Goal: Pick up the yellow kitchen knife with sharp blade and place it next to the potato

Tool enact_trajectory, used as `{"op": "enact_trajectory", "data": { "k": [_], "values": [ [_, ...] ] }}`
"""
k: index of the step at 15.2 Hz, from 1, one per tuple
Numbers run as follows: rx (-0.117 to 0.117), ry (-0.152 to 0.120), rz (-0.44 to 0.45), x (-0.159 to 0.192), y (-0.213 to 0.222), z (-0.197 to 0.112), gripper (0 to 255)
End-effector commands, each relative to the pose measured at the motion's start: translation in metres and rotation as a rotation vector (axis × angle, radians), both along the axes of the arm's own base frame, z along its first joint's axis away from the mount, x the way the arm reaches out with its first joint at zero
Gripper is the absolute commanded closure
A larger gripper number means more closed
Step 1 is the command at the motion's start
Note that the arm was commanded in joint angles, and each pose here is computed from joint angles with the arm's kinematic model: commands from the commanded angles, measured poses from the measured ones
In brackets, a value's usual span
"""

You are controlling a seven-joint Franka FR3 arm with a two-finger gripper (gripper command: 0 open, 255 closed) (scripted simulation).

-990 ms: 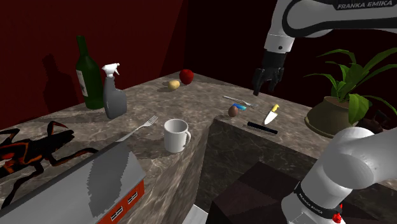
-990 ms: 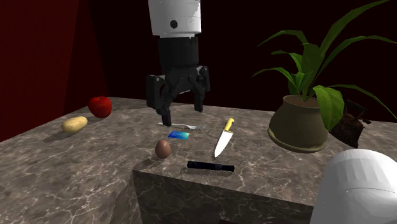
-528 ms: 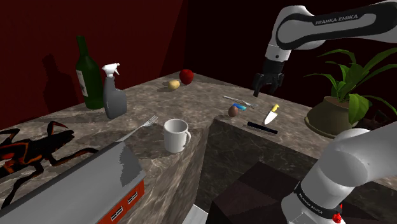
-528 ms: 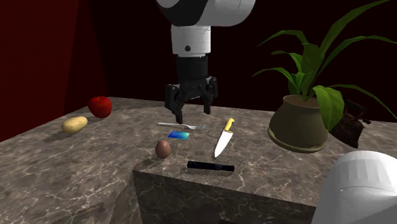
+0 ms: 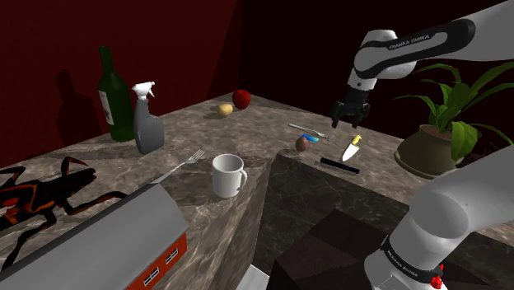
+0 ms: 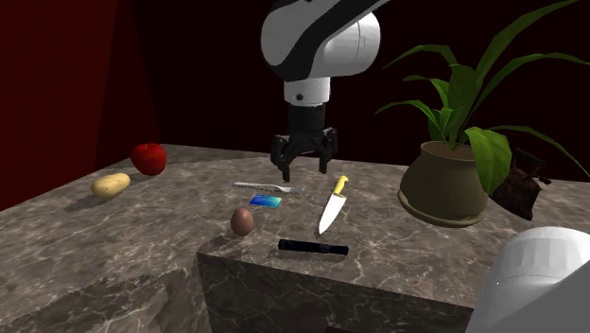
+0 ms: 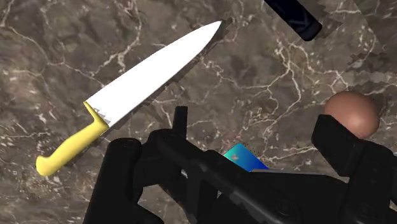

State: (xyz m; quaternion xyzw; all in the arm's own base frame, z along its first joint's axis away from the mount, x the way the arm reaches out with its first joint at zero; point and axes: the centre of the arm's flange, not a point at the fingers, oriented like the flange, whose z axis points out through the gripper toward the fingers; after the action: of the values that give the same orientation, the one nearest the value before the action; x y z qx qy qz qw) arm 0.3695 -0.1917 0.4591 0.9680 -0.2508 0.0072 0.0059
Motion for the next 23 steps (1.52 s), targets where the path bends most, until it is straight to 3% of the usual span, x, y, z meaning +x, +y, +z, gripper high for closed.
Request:
{"op": "enact_trajectory", "data": {
  "k": [1,13,23],
  "values": [
    [-0.002,-0.008,-0.048,0.002,-0.024,-0.011,0],
    [-0.006,-0.054,-0.332,-0.010,-0.166,-0.076,0],
    [-0.006,-0.055,-0.343,-0.009,-0.173,-0.119,0]
  ]
}}
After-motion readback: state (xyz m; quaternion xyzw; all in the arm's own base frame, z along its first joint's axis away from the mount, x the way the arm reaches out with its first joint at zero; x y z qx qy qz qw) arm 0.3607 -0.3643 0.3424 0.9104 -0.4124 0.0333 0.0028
